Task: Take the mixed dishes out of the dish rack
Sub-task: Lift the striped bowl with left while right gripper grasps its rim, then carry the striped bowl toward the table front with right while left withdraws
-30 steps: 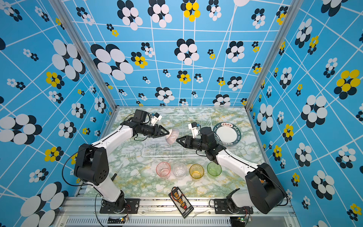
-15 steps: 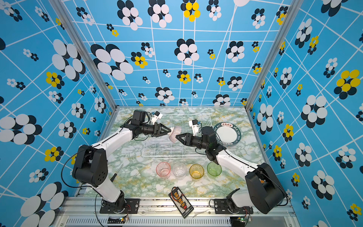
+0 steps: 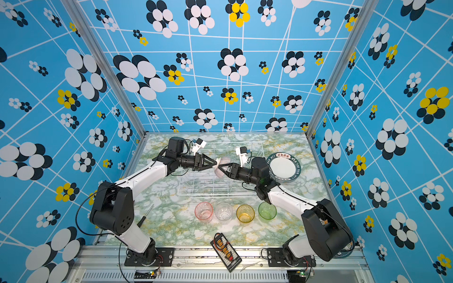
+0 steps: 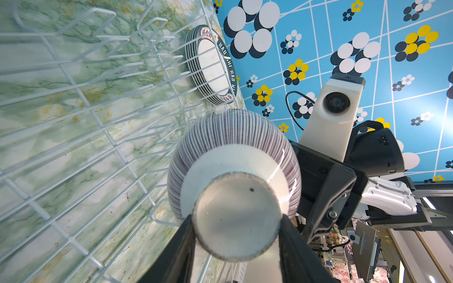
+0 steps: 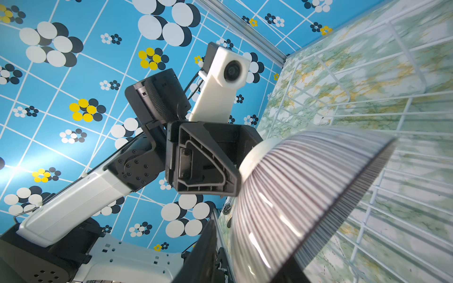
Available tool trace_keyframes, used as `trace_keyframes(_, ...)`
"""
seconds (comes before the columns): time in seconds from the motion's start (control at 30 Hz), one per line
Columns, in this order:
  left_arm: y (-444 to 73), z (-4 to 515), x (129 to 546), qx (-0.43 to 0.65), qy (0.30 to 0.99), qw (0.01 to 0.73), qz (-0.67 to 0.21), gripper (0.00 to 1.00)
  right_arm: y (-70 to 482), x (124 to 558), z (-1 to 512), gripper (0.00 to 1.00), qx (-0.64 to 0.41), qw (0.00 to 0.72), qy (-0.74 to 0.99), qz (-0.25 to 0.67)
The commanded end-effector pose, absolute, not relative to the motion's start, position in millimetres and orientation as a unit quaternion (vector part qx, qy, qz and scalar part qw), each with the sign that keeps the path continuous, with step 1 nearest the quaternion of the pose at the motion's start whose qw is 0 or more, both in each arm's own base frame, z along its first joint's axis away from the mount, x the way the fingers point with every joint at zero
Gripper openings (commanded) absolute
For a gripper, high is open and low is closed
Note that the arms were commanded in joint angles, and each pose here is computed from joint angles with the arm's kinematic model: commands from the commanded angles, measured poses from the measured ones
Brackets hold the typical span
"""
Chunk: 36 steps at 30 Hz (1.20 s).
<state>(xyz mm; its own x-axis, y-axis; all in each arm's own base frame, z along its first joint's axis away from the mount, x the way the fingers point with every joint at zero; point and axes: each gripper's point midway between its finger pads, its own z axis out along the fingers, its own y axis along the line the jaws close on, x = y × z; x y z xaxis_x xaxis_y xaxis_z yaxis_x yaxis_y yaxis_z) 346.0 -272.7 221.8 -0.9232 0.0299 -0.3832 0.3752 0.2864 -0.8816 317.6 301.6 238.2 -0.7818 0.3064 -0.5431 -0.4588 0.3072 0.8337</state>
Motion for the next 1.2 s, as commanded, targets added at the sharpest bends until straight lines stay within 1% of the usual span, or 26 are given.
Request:
trace_keyframes(0.0,-276.7,249.7,339.5,0.163,0.763,0.170,-0.602,0.47,300.3,320.3,248.0,0.32,-0.050,0.339,0.722,0.601)
trace_keyframes(0.4,-279.9,250.6,336.4,0.167,0.761,0.168,-0.604,0.47,295.5,325.6,254.2,0.17,-0.036,0.346,0.709,0.614)
trace_keyframes(0.47,-280.1,250.4,335.9,0.167,0.761,0.167,-0.604,0.47,296.2,326.2,256.8,0.12,-0.037,0.346,0.704,0.619)
trace_keyframes(0.57,-281.0,250.9,335.8,0.168,0.761,0.168,-0.603,0.47,299.1,325.8,258.5,0.01,-0.041,0.341,0.698,0.629)
trace_keyframes(0.67,-281.0,249.1,335.8,0.167,0.765,0.168,-0.600,0.48,301.5,325.5,259.5,0.00,-0.044,0.336,0.695,0.635)
trace_keyframes(0.7,-280.5,248.7,336.4,0.165,0.766,0.168,-0.598,0.49,302.0,325.3,259.9,0.00,-0.045,0.334,0.695,0.635)
trace_keyframes(0.73,-279.7,248.3,337.1,0.162,0.770,0.169,-0.594,0.53,302.0,325.0,259.0,0.00,-0.045,0.333,0.696,0.635)
trace_keyframes(0.77,-278.4,247.5,337.7,0.161,0.774,0.171,-0.589,0.61,302.3,324.5,259.2,0.00,-0.047,0.332,0.697,0.634)
trace_keyframes(0.8,-275.5,245.9,339.0,0.156,0.781,0.174,-0.580,0.67,302.3,323.6,259.1,0.00,-0.050,0.331,0.699,0.632)
trace_keyframes(0.83,-271.8,245.5,340.0,0.154,0.788,0.179,-0.569,0.71,302.7,322.6,258.3,0.00,-0.055,0.329,0.704,0.627)
trace_keyframes(0.87,-266.9,245.8,341.5,0.149,0.795,0.185,-0.558,0.73,302.7,321.3,257.8,0.00,-0.060,0.327,0.710,0.621)
trace_keyframes(1.0,-233.8,254.6,343.8,0.125,0.825,0.232,-0.499,0.75,298.7,312.4,252.2,0.00,-0.094,0.321,0.753,0.567)
trace_keyframes(1.17,-181.1,274.7,332.5,0.095,0.870,0.311,-0.370,0.75,287.4,299.2,249.1,0.00,-0.153,0.318,0.814,0.462)
